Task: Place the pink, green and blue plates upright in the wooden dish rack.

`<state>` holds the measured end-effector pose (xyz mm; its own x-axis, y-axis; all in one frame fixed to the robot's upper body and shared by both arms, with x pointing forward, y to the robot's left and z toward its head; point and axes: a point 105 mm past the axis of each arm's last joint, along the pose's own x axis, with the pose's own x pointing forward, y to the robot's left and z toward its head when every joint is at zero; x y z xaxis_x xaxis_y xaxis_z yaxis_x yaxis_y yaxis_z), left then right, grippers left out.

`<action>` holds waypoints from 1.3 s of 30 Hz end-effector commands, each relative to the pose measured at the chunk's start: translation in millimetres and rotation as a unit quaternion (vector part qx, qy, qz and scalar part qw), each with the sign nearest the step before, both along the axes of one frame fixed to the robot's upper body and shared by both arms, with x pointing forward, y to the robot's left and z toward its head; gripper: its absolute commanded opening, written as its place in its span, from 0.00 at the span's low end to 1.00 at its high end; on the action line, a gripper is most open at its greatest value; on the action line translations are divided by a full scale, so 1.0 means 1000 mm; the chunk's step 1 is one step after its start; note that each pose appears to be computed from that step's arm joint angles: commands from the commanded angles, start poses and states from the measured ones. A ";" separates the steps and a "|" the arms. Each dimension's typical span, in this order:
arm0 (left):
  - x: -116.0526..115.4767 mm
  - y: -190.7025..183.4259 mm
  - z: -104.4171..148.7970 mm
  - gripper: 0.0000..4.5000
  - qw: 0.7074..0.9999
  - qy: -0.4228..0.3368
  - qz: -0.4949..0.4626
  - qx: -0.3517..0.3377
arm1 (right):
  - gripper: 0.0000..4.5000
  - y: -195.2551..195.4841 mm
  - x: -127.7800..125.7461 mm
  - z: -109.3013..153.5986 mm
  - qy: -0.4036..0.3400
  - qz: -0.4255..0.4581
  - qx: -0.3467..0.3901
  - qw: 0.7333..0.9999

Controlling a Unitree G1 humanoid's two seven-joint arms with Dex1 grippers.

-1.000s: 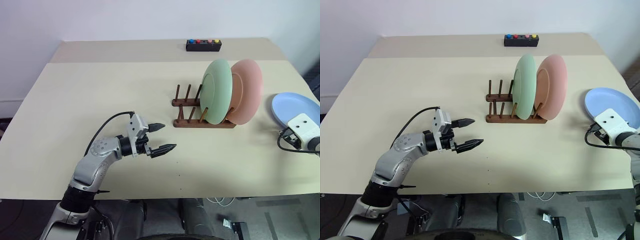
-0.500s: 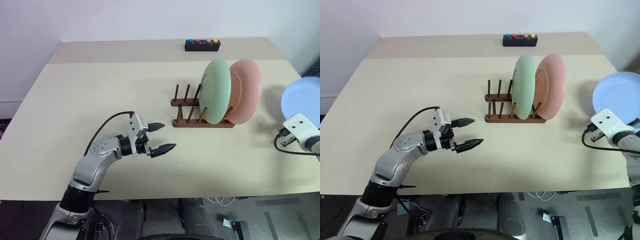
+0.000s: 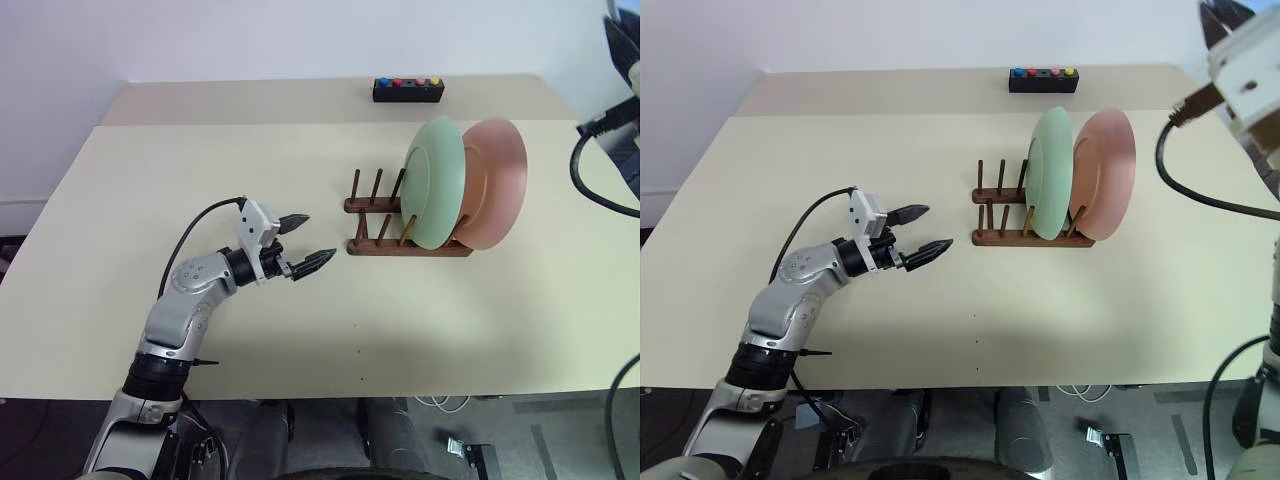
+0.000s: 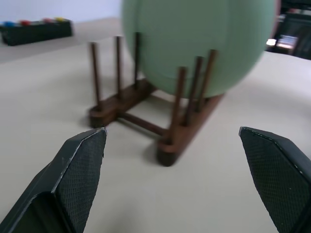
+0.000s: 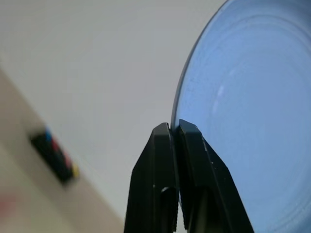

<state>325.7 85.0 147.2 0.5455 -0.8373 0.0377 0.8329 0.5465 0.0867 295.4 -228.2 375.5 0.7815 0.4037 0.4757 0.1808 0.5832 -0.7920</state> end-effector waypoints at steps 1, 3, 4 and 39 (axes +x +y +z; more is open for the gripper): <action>0.007 0.013 0.017 1.00 0.999 -0.039 0.023 -0.003 | 0.01 0.060 -0.023 0.009 0.015 0.165 0.027 0.986; 0.008 0.016 0.017 1.00 0.999 -0.040 0.026 -0.002 | 0.01 0.075 -0.028 0.008 0.036 0.213 0.043 0.975; 0.007 0.018 0.016 1.00 0.999 -0.037 0.023 -0.001 | 0.01 0.085 -0.030 0.003 0.061 0.252 0.066 0.964; -0.011 0.020 0.001 1.00 1.000 -0.006 -0.003 0.029 | 0.01 0.125 -0.004 -0.115 0.428 0.425 0.417 0.680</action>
<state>318.1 105.9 137.5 0.5513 -0.8337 -0.0306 0.8318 0.5465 0.0971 294.9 -99.9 251.3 0.5802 0.7612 0.2897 -0.8120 0.5127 0.2791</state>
